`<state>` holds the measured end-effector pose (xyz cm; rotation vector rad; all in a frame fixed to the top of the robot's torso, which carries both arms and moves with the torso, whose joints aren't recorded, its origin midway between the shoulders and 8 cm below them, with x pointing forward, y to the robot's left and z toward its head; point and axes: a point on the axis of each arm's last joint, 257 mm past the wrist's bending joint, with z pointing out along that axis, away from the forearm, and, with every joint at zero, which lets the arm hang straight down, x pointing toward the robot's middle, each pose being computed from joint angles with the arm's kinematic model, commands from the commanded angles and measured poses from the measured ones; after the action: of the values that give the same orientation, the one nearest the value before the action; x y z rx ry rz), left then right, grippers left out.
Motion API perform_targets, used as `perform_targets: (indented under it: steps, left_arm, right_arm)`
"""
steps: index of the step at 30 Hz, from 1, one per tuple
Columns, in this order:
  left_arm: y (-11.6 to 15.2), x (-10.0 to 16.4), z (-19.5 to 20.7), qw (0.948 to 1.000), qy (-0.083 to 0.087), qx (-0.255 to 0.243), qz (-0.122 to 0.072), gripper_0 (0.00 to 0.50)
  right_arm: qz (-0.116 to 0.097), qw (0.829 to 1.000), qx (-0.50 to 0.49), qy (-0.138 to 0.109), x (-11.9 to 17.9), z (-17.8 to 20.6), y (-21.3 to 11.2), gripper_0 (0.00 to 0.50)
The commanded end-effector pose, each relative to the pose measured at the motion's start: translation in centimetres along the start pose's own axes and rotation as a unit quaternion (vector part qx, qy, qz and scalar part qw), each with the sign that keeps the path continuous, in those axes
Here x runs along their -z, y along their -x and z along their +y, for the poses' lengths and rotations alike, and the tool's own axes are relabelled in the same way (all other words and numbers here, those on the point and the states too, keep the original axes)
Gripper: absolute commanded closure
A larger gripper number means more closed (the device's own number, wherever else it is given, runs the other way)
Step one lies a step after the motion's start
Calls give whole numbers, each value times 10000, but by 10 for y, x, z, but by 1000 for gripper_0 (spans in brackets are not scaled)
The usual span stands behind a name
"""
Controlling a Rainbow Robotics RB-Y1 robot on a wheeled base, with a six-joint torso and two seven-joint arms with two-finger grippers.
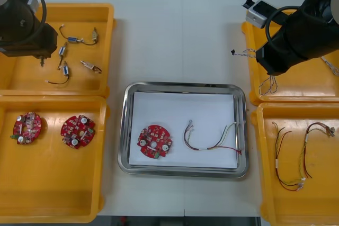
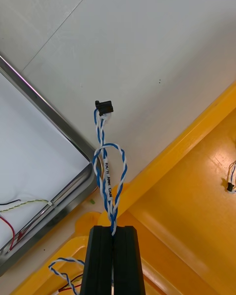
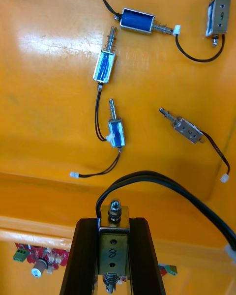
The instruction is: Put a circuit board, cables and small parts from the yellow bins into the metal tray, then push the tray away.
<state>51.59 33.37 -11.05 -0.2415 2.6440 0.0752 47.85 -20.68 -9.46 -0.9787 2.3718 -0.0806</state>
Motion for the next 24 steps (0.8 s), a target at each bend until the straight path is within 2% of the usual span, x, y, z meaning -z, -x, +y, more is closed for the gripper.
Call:
perform_targets:
  steps: [1,8,14,24]
  left_arm:
    - [-2,17,-24,9974,-218,651,-215,500]
    - [-15,18,-74,9964,-470,644,-281,500]
    - [-35,16,-119,9965,-653,467,-236,500]
    - [-74,11,-185,9968,-796,89,0,500]
  right_arm:
    - [40,9994,258,-234,8,-9,-4,500]
    - [53,9993,255,-274,8,-11,-4,500]
    - [45,9994,232,-262,8,-11,-4,500]
    - [51,9994,220,-268,8,-11,-4,500]
